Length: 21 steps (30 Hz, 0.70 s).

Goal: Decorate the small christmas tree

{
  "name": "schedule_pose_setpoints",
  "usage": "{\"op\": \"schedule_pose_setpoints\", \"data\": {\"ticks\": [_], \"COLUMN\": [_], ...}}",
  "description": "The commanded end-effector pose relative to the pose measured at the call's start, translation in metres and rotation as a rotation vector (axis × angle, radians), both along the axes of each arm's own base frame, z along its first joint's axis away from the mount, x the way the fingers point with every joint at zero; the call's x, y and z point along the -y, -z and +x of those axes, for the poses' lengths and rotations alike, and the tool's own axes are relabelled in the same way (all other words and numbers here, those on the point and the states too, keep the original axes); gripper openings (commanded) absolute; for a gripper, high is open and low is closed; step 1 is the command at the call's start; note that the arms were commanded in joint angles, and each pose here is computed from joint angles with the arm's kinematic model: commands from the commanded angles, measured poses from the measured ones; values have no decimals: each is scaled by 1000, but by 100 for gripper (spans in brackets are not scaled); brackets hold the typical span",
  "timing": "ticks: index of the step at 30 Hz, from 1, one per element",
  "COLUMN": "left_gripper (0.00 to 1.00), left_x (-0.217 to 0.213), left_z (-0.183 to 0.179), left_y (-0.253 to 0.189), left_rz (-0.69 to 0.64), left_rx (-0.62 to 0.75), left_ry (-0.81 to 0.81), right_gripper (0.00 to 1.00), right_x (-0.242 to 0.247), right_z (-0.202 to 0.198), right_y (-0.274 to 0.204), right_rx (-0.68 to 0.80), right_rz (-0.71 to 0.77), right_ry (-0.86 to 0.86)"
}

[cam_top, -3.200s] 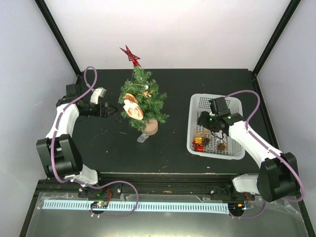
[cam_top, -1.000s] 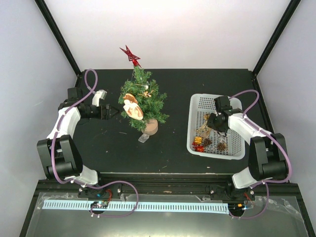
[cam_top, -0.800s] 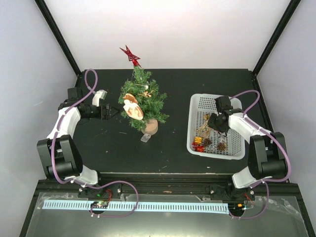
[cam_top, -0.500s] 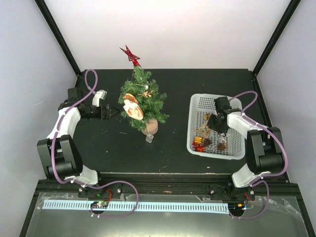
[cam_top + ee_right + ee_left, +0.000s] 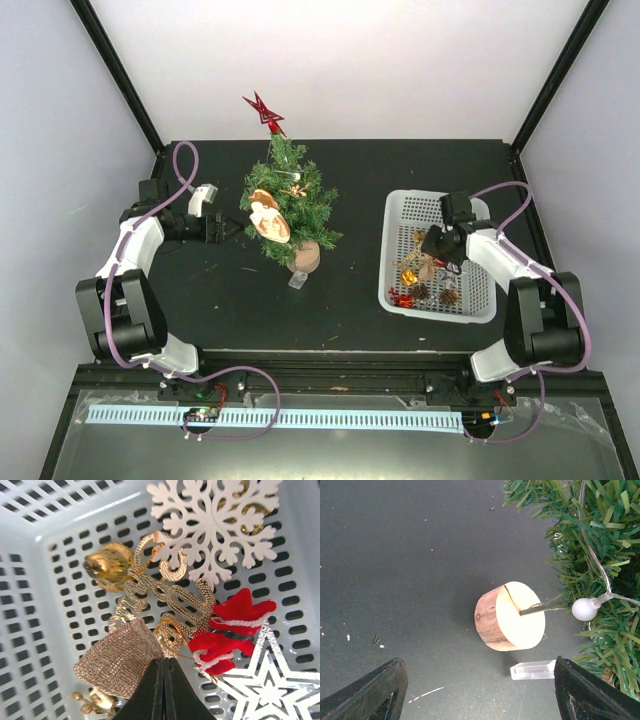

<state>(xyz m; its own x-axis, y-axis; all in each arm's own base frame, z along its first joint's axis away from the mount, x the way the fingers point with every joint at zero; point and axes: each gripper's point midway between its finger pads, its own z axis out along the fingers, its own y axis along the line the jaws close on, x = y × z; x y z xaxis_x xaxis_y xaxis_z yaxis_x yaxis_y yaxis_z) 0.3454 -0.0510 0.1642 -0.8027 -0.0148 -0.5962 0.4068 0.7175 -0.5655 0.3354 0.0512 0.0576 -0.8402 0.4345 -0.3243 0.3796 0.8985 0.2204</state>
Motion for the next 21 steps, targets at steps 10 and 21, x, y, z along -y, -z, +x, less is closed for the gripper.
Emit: {"op": "schedule_pose_setpoints", "data": {"ticks": [10, 21], "left_gripper": [81, 81], "left_x": [1, 3], "left_z": [5, 5], "left_y": [-5, -6], "left_rz": [-20, -32], "left_rx": [31, 26], "left_ry": [7, 14], "right_gripper": [1, 1], "right_x": [21, -47], "right_z": [13, 30], "right_y": [-97, -208], "right_rx": [259, 538], "right_rz": [-77, 317], "right_ry": [51, -110]}}
